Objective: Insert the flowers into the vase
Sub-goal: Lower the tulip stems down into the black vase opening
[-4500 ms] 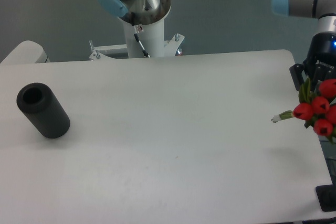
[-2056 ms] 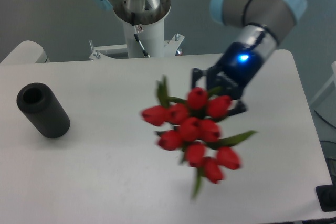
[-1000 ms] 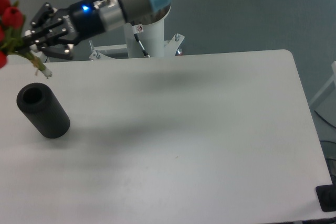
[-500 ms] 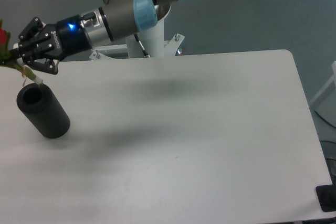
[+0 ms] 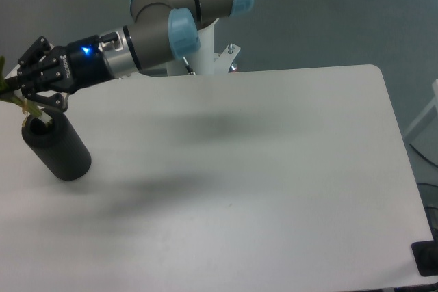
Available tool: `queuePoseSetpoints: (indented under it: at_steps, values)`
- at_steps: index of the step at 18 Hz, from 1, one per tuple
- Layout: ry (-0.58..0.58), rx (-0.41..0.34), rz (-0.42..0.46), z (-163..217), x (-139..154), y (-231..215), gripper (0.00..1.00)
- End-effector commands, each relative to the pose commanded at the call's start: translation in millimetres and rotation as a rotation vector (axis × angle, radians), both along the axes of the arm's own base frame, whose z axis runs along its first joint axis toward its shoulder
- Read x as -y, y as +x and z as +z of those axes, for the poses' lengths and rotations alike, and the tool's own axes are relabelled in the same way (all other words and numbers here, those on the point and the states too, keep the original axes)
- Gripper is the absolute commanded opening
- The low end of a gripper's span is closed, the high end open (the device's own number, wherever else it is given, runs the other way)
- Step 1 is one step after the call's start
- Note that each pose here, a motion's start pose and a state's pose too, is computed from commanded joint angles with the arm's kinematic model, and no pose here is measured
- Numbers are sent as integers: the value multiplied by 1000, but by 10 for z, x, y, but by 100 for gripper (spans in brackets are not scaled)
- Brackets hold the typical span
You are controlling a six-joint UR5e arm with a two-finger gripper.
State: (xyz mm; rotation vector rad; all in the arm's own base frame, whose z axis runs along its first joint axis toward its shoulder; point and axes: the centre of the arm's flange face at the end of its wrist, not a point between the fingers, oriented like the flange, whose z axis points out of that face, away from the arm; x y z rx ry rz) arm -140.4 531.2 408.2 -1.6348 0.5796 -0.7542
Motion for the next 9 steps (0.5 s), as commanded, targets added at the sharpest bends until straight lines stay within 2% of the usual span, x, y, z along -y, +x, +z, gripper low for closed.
queuePoseSetpoints:
  at_steps: [6, 9]
  values:
    - [43, -40, -23, -263, 20, 85, 0]
    - [30, -25, -28, -429, 88, 151, 0]
